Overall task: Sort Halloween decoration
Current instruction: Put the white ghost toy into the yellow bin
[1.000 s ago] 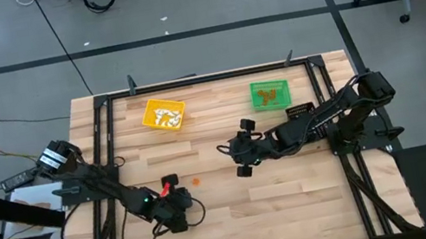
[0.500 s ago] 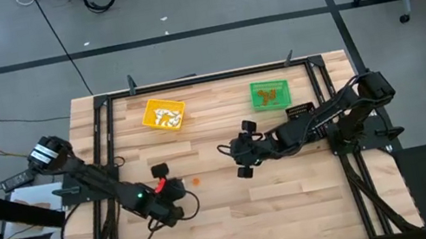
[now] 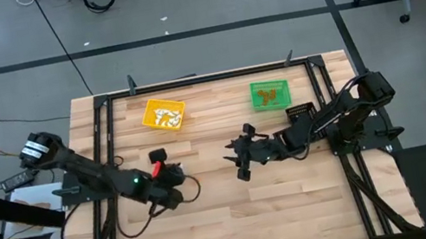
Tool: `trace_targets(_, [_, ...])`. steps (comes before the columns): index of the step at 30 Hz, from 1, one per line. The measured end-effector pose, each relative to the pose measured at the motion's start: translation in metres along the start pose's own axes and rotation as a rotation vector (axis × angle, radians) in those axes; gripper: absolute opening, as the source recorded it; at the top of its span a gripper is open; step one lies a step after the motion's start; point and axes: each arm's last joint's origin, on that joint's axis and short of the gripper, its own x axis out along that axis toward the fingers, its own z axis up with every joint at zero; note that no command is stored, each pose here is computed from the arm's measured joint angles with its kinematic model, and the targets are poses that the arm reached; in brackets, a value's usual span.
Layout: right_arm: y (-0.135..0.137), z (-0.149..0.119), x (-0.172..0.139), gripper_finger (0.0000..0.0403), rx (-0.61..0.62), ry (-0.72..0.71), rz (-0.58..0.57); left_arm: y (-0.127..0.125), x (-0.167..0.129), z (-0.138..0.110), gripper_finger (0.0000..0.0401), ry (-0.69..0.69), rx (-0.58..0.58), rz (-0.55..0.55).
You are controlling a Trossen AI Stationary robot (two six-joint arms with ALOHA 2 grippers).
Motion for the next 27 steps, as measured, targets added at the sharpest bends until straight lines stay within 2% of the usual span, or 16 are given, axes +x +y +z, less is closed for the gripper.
trace_targets(3, [-0.003,0.001,0.0,0.0176,0.002,-0.087,-0.008,0.011,0.004,0.004,0.0015,-0.002,0.022,0.036])
trace_targets(6, [-0.005,-0.002,-0.001,0.0176,-0.009,-0.112,-0.005,0.021,0.009,0.01,0.0015,-0.012,0.029,0.06])
trace_targets(15, [-0.004,-0.004,-0.001,0.0176,-0.005,-0.106,0.0,0.045,0.027,0.021,0.0016,-0.016,0.096,0.111])
trace_targets(27, [-0.003,-0.005,-0.001,0.0176,-0.009,-0.097,0.033,0.072,0.043,0.031,0.0016,-0.049,0.091,0.081])
